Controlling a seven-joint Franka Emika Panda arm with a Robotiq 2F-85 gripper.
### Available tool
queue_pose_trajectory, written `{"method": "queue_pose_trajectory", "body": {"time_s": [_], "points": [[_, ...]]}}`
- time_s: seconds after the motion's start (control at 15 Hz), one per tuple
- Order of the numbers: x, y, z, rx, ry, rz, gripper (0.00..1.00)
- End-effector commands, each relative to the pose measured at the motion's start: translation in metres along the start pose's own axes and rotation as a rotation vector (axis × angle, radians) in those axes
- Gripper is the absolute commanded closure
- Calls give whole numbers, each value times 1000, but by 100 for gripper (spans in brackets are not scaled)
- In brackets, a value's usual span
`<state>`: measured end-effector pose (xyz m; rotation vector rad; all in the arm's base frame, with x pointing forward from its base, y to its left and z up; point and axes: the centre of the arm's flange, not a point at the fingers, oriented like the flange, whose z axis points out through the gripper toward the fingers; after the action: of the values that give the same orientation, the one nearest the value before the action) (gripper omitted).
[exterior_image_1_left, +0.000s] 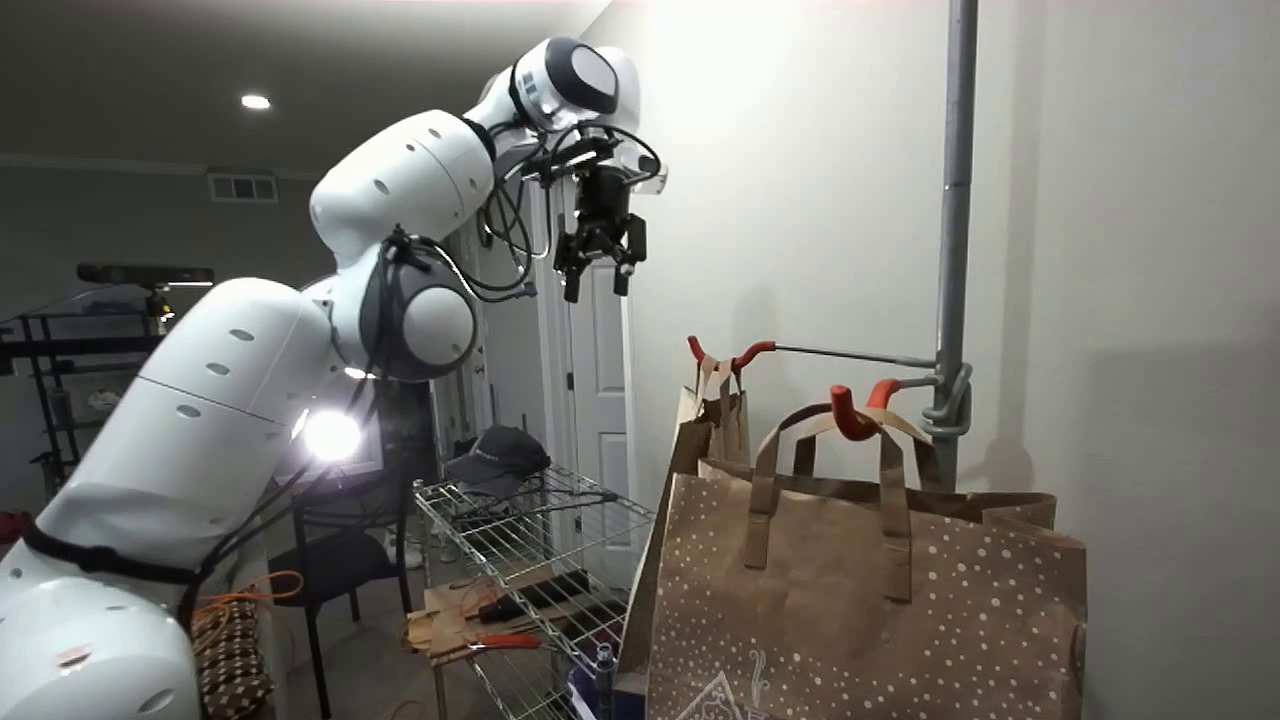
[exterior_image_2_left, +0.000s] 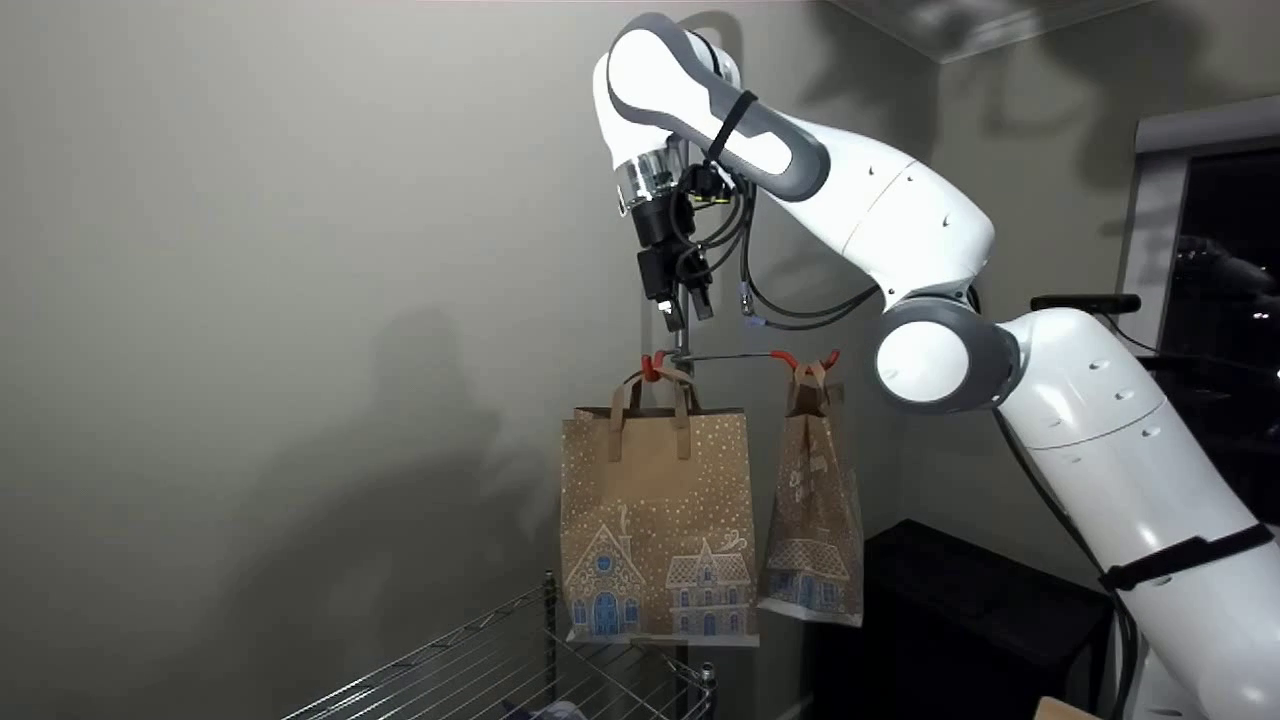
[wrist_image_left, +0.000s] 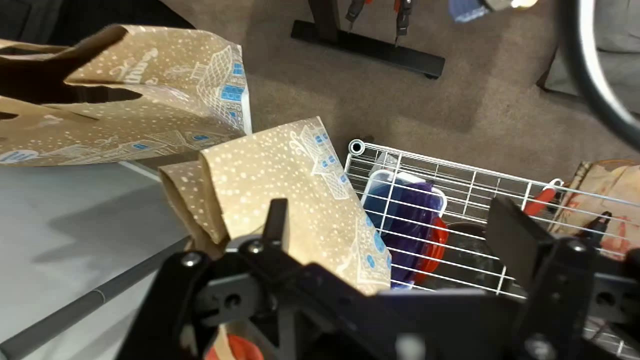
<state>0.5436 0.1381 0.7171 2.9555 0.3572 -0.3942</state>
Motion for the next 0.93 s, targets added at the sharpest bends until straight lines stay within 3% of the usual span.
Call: {"method": "queue_pose_trajectory", "body": {"time_s": [0.0,0.13,0.33,0.87], "points": [[-8,-79,0,-15,-20,-49,0],[-7,-114,-1,-27,-23,-67,0],[-12,-146,3,-75,-18,3,0],[-7,-150,4,-75,-3,-19,0]]}}
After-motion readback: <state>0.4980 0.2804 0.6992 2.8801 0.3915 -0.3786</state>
